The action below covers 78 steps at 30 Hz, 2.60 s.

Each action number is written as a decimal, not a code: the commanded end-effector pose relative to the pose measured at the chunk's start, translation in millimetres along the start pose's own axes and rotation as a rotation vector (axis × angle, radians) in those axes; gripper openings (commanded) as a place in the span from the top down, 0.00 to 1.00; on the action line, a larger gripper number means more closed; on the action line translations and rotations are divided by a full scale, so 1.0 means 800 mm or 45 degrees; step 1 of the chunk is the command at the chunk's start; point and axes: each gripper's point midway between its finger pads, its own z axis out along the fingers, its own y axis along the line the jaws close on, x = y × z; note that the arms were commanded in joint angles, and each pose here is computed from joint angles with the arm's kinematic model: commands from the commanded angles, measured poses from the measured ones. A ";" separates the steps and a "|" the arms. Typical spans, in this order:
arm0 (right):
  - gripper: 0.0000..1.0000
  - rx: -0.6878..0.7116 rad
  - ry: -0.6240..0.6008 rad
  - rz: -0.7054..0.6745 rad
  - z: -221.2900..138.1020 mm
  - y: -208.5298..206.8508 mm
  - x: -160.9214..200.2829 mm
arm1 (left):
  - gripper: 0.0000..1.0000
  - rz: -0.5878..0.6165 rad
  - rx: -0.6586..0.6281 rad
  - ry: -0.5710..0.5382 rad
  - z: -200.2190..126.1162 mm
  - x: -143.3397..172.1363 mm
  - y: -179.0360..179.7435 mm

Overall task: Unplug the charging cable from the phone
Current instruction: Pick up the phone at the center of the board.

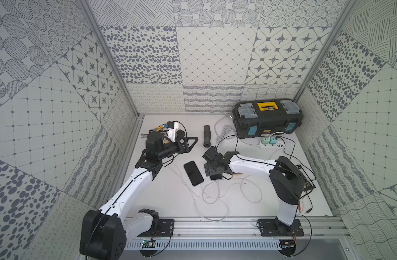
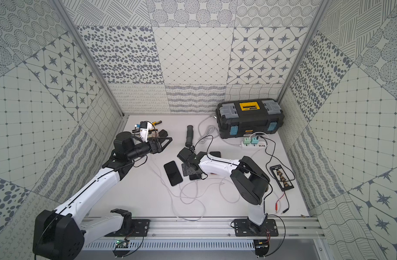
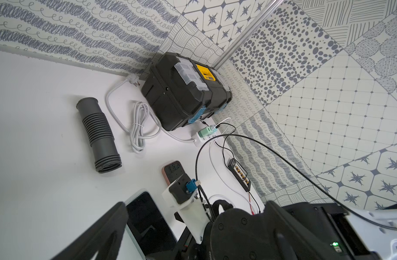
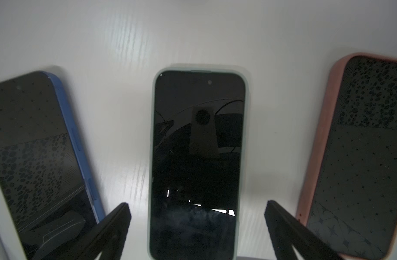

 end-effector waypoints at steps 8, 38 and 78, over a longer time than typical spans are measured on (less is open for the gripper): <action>0.03 -0.002 0.009 0.016 0.028 0.013 0.001 | 0.02 0.023 -0.012 0.013 0.000 0.003 0.004; 0.41 -0.108 -0.166 0.018 -0.021 -0.007 -0.046 | 0.02 0.018 0.033 0.012 -0.003 -0.001 -0.008; 0.41 -1.819 -0.555 -0.079 -0.326 0.048 -0.123 | 0.02 -0.032 0.602 0.117 -0.002 -0.001 -0.096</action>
